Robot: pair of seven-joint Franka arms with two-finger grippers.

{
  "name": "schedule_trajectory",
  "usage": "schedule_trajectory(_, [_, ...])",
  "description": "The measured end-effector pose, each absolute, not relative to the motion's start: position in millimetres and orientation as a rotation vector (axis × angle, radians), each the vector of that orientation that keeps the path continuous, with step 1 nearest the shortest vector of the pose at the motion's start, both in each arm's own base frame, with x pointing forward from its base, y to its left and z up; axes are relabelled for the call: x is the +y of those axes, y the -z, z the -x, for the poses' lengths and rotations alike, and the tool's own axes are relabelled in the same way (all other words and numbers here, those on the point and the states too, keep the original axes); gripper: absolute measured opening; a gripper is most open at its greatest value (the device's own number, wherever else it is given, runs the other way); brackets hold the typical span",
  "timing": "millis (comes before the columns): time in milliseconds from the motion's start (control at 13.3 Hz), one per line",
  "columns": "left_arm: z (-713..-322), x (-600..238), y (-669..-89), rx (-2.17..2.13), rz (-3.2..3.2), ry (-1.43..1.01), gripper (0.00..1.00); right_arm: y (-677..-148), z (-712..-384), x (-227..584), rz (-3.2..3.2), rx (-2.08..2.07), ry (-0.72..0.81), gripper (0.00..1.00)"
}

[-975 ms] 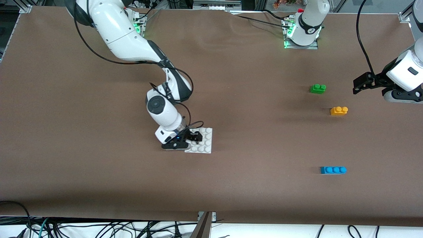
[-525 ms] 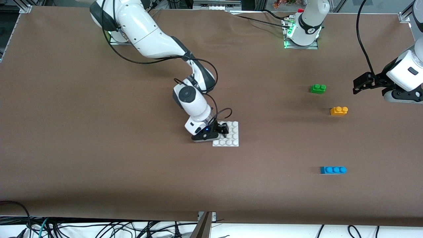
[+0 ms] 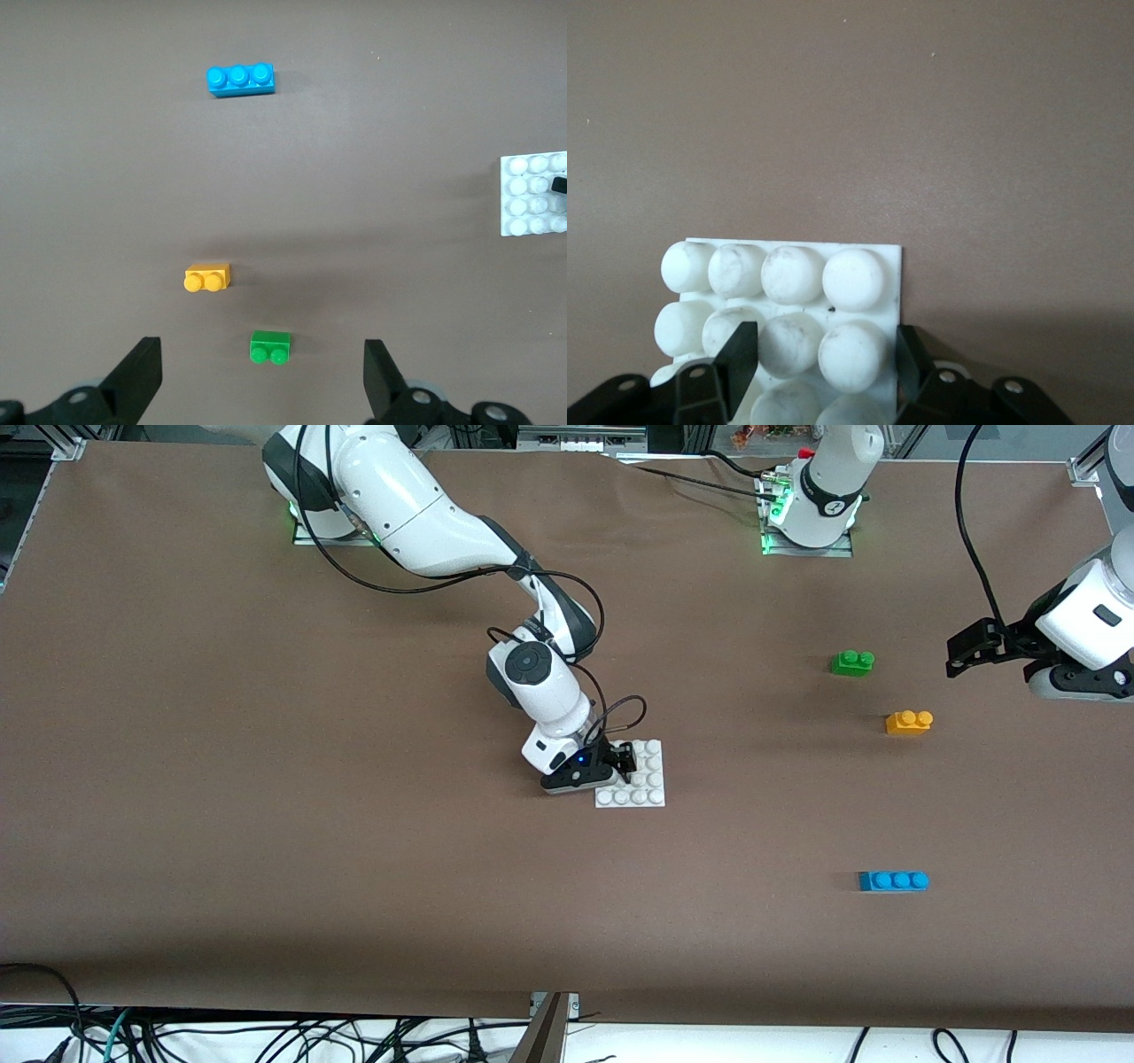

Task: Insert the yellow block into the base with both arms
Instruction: 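Slide the white base plate with the right gripper toward the table middle, then release the plate and retract the right gripper while the left gripper reaches the yellow brick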

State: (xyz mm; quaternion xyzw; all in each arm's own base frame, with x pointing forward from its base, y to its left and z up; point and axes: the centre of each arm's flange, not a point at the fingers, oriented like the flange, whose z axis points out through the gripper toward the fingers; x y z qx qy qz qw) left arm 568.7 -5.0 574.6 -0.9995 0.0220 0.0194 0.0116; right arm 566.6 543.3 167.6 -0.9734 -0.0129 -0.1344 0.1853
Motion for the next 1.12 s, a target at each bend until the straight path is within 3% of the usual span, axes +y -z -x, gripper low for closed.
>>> schedule_trajectory(75, [-569,-5,-575,0.069,3.117,-0.06,1.0,-164,-567,542,2.741,-0.019,0.375,0.74])
schedule_trajectory(225, [-569,-5,-575,0.069,3.117,-0.06,1.0,-154,-571,538,2.739,0.019,0.363,0.96])
schedule_trajectory(300, [-569,-5,-575,0.069,3.117,-0.06,1.0,-153,-574,535,2.735,0.053,0.358,1.0])
schedule_trajectory(600, [-569,-4,-575,0.067,3.117,-0.06,1.0,-177,-609,509,2.742,0.211,0.317,1.0])
schedule_trajectory(1125, [-569,-2,-574,0.061,3.117,-0.061,1.0,-314,-672,411,2.817,0.266,0.175,1.0])
